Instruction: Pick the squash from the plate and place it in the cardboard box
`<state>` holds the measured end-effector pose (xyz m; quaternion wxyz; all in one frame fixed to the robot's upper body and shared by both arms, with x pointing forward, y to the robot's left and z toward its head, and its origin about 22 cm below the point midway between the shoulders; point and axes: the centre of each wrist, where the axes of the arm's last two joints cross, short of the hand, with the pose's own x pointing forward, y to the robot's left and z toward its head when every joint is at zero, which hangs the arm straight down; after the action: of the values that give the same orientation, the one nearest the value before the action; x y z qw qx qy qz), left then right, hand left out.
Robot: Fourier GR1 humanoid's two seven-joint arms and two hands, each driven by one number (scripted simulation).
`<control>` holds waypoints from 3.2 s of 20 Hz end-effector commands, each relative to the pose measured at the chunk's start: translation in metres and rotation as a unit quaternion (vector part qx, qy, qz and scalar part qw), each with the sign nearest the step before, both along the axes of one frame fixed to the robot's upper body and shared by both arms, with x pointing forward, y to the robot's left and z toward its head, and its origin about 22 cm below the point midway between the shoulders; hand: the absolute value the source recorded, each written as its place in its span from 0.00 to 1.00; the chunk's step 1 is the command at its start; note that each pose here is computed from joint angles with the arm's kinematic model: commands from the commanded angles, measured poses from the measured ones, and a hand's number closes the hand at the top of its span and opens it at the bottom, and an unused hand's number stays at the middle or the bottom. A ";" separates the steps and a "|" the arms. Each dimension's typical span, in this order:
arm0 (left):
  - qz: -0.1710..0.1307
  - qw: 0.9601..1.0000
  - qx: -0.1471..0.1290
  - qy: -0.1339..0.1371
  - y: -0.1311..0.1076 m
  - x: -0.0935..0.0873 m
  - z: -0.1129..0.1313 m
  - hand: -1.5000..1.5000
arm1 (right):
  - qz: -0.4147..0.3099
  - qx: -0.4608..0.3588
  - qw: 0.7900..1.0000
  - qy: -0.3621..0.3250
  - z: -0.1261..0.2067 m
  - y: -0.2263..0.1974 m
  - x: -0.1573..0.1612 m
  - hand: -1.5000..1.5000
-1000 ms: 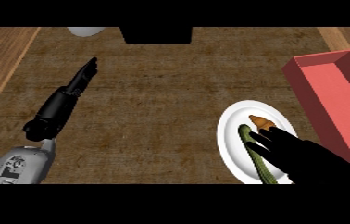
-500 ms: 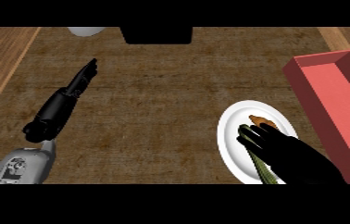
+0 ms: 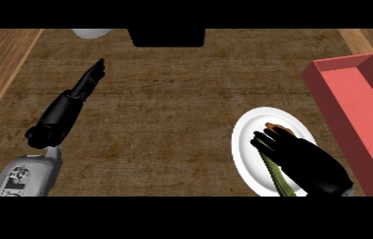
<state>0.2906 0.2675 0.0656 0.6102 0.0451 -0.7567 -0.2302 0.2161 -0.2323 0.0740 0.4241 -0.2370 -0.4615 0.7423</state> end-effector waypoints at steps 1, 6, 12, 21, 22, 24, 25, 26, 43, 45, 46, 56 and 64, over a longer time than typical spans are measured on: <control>-0.007 1.000 -0.007 0.003 -0.020 0.011 0.014 0.50 | 0.014 -0.007 1.000 0.015 -0.023 0.016 0.002 0.00; -0.007 1.000 0.003 -0.009 -0.003 -0.014 -0.010 0.50 | -0.005 -0.001 1.000 0.022 -0.016 -0.008 0.002 0.00; -0.007 1.000 0.002 0.001 0.011 -0.011 -0.001 0.50 | -0.025 -0.028 0.999 0.008 -0.022 -0.007 0.029 0.00; 0.007 1.000 -0.006 0.000 0.012 -0.004 -0.003 0.50 | 0.013 -0.020 1.000 0.015 -0.082 -0.007 0.014 1.00; 0.000 1.000 -0.001 -0.003 0.009 -0.006 0.018 0.50 | 0.037 -0.015 0.999 0.013 -0.077 -0.017 0.018 1.00; 0.003 1.000 0.001 -0.008 -0.007 -0.002 0.002 0.50 | 0.059 0.008 0.998 0.001 -0.080 -0.006 0.024 1.00; -0.009 1.000 -0.004 0.007 0.003 -0.006 -0.006 0.50 | 0.065 0.023 0.997 -0.017 -0.075 -0.004 0.014 1.00; 0.006 1.000 -0.004 0.004 -0.005 0.001 0.000 0.50 | 0.075 0.018 0.997 -0.030 -0.071 -0.014 0.010 1.00; -0.028 1.000 0.003 -0.006 -0.009 0.004 0.007 0.50 | -0.310 0.144 0.921 -0.189 -0.019 0.022 0.127 1.00; -0.021 1.000 -0.003 -0.005 -0.017 0.002 0.002 0.50 | -0.310 0.126 0.916 -0.221 -0.003 0.043 0.149 1.00; -0.021 1.000 0.002 -0.001 -0.008 0.007 0.014 0.50 | -0.318 0.123 0.907 -0.249 0.013 0.043 0.159 1.00; -0.003 1.000 -0.003 0.000 -0.004 -0.003 -0.007 0.50 | -0.453 0.185 0.790 -0.371 0.093 0.031 0.176 1.00; -0.002 1.000 -0.004 0.000 -0.011 0.000 -0.005 0.50 | -0.565 0.182 0.693 -0.408 0.125 -0.049 0.185 1.00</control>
<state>0.2904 0.2638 0.0619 0.6096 0.0428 -0.7573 -0.2305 0.3996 -0.2531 0.1906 0.5562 -0.6334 -0.5171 0.1488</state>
